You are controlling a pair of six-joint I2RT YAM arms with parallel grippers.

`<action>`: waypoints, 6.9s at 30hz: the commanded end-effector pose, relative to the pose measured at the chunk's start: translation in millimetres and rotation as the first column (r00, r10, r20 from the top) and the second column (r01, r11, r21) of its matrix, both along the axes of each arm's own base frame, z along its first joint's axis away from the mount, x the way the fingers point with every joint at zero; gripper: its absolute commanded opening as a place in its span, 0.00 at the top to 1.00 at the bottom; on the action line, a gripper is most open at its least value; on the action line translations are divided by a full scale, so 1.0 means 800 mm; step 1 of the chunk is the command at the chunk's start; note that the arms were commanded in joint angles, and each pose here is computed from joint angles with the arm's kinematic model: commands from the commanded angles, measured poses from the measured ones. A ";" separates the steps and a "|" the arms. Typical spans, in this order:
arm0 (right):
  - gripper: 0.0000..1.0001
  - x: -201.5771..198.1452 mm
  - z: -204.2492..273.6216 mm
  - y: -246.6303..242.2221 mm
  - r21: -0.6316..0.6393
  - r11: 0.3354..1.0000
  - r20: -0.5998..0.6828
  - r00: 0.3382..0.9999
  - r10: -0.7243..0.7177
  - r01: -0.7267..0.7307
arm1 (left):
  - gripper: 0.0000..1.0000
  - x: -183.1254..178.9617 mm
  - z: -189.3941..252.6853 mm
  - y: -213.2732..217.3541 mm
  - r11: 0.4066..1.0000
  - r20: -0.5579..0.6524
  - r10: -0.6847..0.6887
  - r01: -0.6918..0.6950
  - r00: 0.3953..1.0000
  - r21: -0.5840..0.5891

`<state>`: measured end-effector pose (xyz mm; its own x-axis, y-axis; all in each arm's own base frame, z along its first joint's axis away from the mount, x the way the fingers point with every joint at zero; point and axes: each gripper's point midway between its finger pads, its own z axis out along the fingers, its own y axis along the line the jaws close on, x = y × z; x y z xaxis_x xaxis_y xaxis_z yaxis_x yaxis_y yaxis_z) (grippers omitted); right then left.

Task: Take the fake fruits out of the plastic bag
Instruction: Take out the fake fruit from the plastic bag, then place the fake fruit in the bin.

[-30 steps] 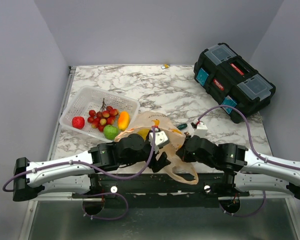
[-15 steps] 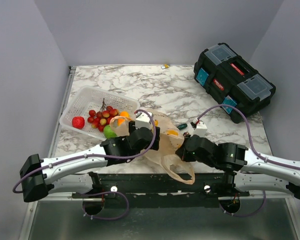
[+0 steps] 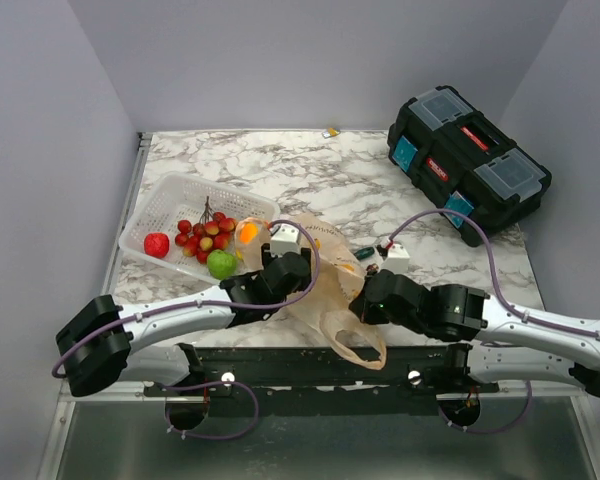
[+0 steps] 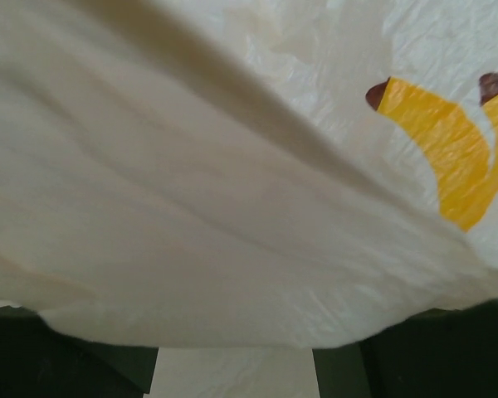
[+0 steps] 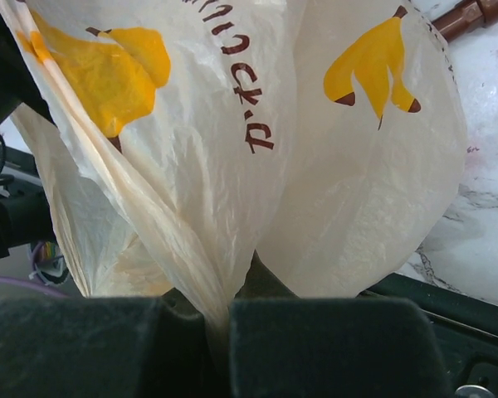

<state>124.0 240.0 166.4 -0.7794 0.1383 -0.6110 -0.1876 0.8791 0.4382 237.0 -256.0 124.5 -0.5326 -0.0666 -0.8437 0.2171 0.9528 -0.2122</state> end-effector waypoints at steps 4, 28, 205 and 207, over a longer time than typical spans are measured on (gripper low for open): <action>0.99 -0.010 0.006 0.038 -0.028 0.977 0.024 0.977 0.210 -0.209 | 0.37 -0.006 0.011 -0.003 0.993 0.121 -0.038 0.051 0.992 -0.106; 0.99 -0.071 -0.013 0.075 0.092 0.846 -0.004 0.849 0.528 -0.526 | 0.15 0.054 -0.023 0.000 0.997 0.168 0.074 -0.079 0.983 0.025; 0.99 0.034 0.018 -0.022 -0.134 0.991 0.206 0.978 0.017 0.011 | 0.12 0.030 0.224 0.118 0.869 0.187 -0.213 0.274 0.959 -0.411; 0.99 0.043 0.028 -0.018 -0.170 0.985 0.239 0.971 0.032 0.009 | 0.13 0.006 0.244 0.119 0.867 0.295 -0.268 0.363 0.917 -0.342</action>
<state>139.6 218.6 163.0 -0.6908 0.0276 -0.7225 -0.2581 0.9240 0.2820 283.0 -140.3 257.3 -0.5817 -0.4222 -0.6952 0.1817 0.7657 -0.6170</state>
